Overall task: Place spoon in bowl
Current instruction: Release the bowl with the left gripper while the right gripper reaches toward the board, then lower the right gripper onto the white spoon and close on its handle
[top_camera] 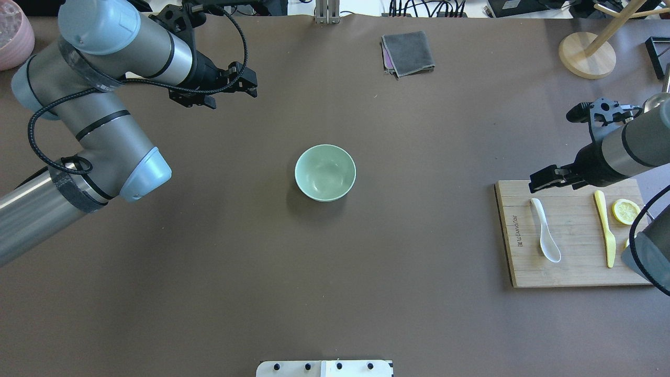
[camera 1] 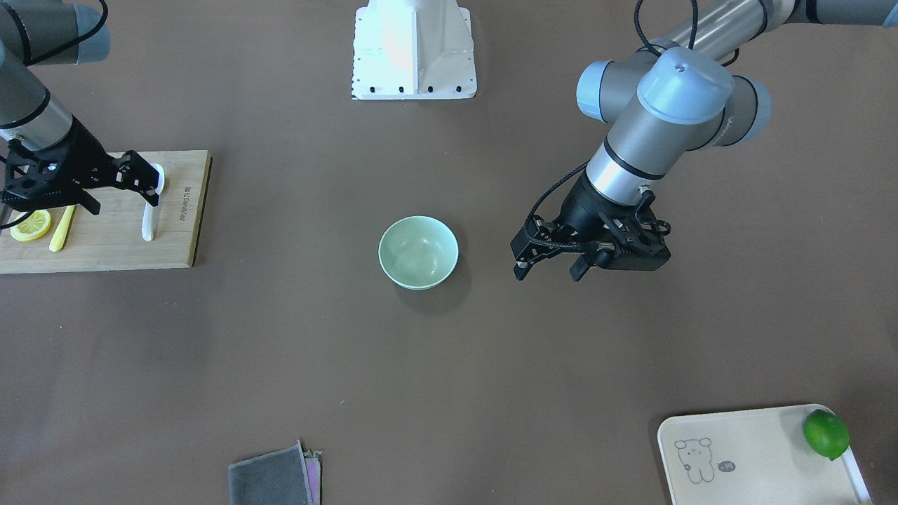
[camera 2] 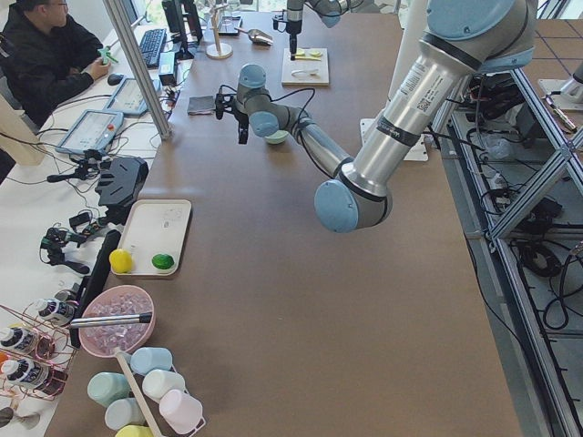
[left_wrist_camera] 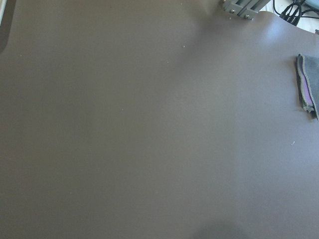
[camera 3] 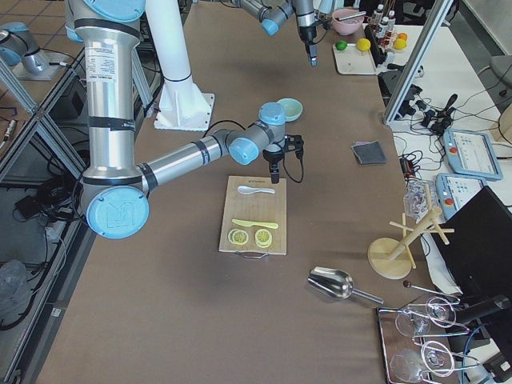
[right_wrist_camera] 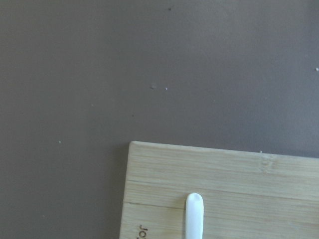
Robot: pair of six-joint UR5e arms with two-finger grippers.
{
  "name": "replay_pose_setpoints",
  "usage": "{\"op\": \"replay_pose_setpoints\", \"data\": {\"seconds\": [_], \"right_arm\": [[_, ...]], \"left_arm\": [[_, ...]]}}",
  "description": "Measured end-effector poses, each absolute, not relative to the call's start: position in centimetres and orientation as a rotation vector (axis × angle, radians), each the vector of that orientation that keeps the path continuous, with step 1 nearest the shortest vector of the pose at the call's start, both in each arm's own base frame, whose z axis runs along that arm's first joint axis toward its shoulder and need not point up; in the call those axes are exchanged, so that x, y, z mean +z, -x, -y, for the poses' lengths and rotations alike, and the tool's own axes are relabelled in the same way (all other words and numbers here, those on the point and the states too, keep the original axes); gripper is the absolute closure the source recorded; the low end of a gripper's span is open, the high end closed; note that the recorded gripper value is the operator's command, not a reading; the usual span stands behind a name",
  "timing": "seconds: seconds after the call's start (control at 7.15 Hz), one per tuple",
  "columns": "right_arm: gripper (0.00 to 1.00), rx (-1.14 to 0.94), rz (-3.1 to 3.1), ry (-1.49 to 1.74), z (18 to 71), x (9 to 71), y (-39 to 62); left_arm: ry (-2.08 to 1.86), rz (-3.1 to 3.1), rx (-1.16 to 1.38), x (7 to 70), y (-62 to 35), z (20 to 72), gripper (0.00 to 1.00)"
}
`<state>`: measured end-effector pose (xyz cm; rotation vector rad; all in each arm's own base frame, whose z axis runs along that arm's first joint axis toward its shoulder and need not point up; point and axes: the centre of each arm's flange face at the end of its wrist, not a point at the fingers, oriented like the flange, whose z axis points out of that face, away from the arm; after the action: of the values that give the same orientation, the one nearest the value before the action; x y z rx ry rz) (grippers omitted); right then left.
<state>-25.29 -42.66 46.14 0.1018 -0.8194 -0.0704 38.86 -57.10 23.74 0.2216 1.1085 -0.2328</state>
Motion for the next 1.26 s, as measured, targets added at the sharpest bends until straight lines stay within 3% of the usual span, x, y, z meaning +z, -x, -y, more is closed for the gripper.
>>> {"op": "replay_pose_setpoints", "data": {"seconds": [0.42, 0.7, 0.84, 0.98, 1.12, 1.26], "right_arm": [[0.02, -0.092, 0.764, -0.053, 41.6, 49.6, 27.6], [0.14, -0.111, 0.744, -0.04, 41.7, 50.5, 29.6], [0.27, -0.116, 0.735, -0.04, 41.8, 50.9, 30.1], [0.49, -0.117, 0.731, -0.041, 41.8, 51.1, 30.3], [0.61, -0.115, 0.733, -0.044, 41.8, 51.0, 30.3], [0.61, -0.114, 0.733, -0.044, 41.8, 51.1, 30.3]], "left_arm": [[-0.224, -1.107, -0.233, 23.9, -38.8, 57.1, 0.02], [-0.225, -1.105, -0.234, 23.9, -38.9, 57.1, 0.02], [-0.226, -1.105, -0.234, 23.9, -38.9, 57.1, 0.02], [-0.226, -1.105, -0.234, 23.8, -39.0, 57.2, 0.02], [-0.226, -1.105, -0.233, 23.8, -39.0, 57.2, 0.02], [-0.227, -1.105, -0.234, 23.8, -39.0, 57.2, 0.02]]}}
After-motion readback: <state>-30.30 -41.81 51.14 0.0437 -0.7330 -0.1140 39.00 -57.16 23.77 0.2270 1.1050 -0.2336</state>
